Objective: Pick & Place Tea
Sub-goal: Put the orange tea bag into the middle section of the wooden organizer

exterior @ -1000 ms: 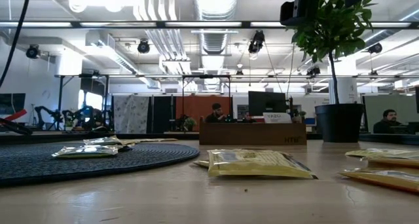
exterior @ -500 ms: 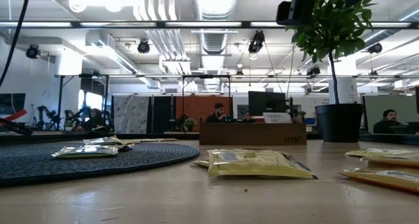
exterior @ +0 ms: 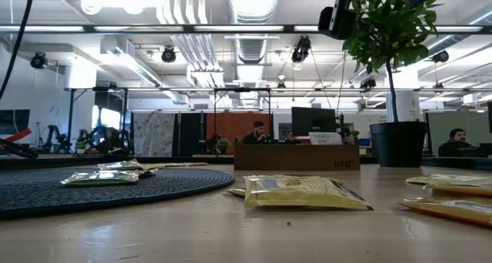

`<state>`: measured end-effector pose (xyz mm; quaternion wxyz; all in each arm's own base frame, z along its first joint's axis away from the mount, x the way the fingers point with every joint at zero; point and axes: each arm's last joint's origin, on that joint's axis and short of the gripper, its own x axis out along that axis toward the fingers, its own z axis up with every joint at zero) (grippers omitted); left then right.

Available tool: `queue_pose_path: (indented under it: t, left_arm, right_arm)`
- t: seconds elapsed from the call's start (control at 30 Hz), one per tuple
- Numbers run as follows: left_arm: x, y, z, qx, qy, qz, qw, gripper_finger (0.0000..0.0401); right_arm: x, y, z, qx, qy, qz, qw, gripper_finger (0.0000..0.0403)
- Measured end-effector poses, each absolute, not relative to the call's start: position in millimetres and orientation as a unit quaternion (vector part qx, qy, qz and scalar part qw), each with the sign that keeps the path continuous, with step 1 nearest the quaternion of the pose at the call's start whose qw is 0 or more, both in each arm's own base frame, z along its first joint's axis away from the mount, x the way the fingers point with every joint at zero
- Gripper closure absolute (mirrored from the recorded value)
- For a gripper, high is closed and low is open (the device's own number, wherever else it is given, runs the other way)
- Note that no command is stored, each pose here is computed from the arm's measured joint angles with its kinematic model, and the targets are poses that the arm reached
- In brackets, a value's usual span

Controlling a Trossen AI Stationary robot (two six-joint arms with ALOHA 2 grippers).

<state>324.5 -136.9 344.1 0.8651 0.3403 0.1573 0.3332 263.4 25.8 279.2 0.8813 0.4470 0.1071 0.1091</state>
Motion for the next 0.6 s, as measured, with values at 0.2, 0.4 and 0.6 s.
queue_pose_path:
  t: [0.2, 0.4, 0.6]
  left_arm:
    - [294.2, -118.4, 366.0, 0.037, 0.075, 0.310, 0.947, 0.0352]
    - [277.1, -72.6, 365.3, -0.184, 0.169, 0.140, 0.958, 0.0352]
    - [282.3, -51.2, 357.9, -0.219, 0.218, 0.052, 0.950, 0.0330]
  right_arm:
    - [263.6, 22.8, 275.7, 0.423, 0.098, 0.057, 0.899, 0.0394]
    - [262.8, 22.5, 269.5, 0.416, 0.125, 0.039, 0.900, 0.0394]
    - [261.9, 24.4, 266.2, 0.406, 0.142, 0.036, 0.902, 0.0394]
